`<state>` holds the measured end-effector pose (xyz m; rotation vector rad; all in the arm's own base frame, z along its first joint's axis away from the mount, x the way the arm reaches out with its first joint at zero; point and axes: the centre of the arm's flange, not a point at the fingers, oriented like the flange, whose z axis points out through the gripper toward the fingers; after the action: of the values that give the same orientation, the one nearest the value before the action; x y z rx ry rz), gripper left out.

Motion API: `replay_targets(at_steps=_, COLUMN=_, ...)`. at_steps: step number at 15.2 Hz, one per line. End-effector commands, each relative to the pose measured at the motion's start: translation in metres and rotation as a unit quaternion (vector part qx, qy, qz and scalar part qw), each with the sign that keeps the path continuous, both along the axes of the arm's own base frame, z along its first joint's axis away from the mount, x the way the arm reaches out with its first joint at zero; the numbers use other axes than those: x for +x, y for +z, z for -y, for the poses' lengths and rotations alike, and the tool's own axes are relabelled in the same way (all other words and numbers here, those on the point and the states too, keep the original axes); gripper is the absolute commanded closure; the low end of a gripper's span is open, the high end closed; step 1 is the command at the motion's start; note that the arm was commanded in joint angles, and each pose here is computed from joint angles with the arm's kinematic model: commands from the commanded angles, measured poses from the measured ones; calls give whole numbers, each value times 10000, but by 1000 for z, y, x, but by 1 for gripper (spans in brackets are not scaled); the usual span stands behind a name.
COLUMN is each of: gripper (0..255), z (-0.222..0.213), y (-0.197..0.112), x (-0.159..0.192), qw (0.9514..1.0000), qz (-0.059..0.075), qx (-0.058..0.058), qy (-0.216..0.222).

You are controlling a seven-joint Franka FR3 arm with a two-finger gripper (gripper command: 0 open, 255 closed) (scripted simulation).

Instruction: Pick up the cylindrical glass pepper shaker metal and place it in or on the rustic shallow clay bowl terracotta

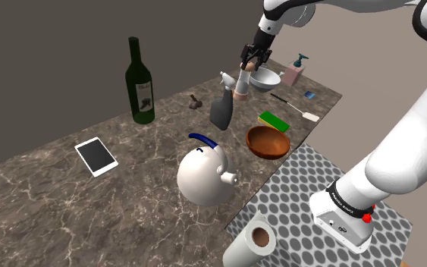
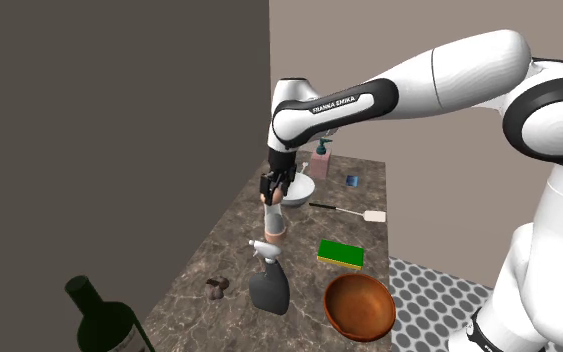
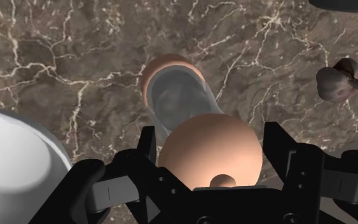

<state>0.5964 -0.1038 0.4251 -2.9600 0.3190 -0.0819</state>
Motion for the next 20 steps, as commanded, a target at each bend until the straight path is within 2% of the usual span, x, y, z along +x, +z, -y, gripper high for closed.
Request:
replay_targets(at_steps=1, gripper=255, z=1, y=11, x=1, qw=10000, qz=-1, qx=0, qy=1)
replay_targets(at_steps=20, gripper=255, z=1, y=112, x=1, qw=10000, qz=-1, qx=0, qy=1)
